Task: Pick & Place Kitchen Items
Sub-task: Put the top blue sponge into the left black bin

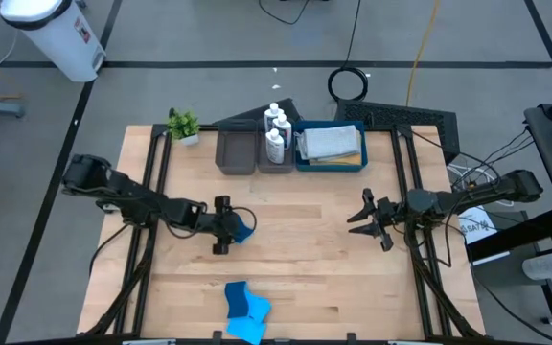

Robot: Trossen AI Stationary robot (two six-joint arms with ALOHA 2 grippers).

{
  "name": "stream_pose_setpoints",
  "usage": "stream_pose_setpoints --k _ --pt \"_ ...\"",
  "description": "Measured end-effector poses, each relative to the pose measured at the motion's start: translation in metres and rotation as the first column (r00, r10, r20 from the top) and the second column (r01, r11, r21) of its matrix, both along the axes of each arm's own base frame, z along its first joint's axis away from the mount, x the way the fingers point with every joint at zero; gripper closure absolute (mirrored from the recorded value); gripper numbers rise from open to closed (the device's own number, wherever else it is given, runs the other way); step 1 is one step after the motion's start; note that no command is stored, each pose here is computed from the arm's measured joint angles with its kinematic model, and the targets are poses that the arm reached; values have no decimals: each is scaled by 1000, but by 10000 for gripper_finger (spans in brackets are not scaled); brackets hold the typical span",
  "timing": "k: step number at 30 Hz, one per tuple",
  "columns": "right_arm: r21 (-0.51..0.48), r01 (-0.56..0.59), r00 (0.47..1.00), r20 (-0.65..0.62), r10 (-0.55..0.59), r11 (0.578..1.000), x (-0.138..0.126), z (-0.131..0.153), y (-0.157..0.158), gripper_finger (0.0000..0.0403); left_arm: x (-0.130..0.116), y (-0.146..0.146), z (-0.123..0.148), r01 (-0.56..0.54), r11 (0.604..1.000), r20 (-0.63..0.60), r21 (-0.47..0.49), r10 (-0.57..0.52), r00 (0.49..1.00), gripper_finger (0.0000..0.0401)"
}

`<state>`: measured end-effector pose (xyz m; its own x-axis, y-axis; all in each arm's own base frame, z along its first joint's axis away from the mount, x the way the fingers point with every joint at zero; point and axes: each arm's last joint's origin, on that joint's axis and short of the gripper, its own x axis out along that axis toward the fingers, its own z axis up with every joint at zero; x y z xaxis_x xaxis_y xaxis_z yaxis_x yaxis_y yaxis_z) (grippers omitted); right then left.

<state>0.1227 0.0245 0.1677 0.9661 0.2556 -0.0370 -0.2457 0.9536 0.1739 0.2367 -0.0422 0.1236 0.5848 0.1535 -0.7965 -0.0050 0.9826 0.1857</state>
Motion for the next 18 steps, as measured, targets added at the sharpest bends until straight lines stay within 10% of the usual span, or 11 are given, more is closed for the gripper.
stream_pose_setpoints --k 4,10,18 --pt "0 0 1000 0 0 1000 0 0 0 303 2 8 -6 -244 964 14 -103 247 969 144" --pt "0 0 1000 0 0 1000 0 0 0 303 8 13 5 -479 793 19 -375 524 852 144" --pt "0 1 1000 0 -1 1000 0 0 0 303 20 7 36 -205 949 138 -240 242 960 144"
